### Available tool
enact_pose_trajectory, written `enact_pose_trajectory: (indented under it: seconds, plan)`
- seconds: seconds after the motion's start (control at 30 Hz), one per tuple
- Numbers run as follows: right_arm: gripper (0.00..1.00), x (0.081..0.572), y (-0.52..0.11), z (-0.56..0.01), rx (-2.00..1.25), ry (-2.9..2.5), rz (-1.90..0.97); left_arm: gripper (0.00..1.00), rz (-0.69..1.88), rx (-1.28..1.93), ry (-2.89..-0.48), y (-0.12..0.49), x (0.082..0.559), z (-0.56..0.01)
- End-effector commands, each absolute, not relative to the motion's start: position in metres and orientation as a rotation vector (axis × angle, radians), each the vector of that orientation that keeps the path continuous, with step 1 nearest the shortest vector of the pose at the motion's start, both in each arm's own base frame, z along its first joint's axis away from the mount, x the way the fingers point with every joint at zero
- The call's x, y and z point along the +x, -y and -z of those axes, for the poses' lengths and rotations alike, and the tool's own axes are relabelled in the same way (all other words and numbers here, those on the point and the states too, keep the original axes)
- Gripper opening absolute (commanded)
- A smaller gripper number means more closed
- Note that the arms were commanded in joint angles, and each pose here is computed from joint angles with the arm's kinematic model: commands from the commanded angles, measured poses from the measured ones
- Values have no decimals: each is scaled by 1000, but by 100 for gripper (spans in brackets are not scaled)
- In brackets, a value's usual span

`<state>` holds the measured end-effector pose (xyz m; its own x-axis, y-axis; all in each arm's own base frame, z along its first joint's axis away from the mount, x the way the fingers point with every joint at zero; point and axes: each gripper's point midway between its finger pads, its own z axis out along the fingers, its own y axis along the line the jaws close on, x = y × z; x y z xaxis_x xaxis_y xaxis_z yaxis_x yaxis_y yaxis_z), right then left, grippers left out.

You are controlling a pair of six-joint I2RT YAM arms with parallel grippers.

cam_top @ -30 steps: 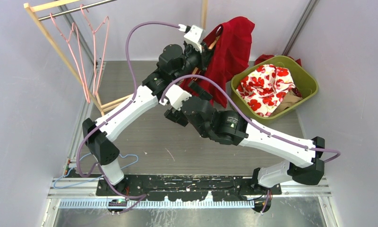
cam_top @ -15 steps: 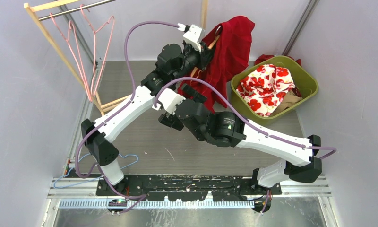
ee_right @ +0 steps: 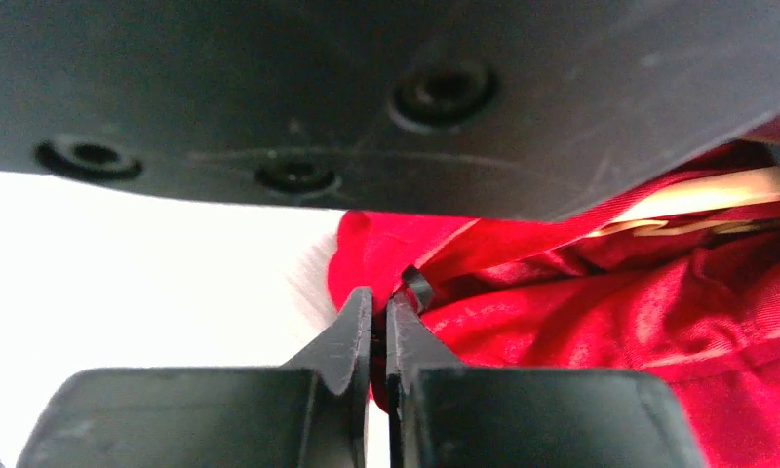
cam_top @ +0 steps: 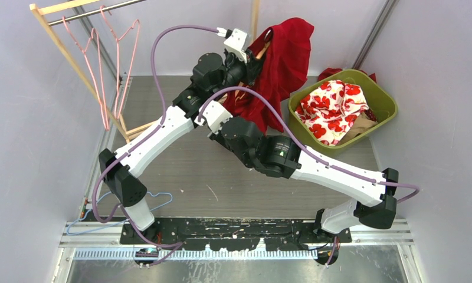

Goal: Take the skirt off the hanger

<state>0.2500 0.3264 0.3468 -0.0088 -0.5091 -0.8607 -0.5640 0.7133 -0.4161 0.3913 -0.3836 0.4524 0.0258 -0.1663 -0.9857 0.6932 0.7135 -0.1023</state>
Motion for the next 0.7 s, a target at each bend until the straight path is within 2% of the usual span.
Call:
enact_pose_trajectory:
  seconds: [0.0,0.17,0.3,0.67]
  plan:
    - [2,254,-320,-310,-855,-1806,-75,0,778,355,-1057,341,337,-584]
    - [1,223,-333,-313,-803,-1817,-285,0,722,318,-1059,340,352,-580]
    - [1,198,-332,-295,-776,-1843,-345,0,689,272,-1037,328,365,-597]
    - [1,183,-325,-250,-623,-1919,-447,0,654,219,-953,290,353,-644]
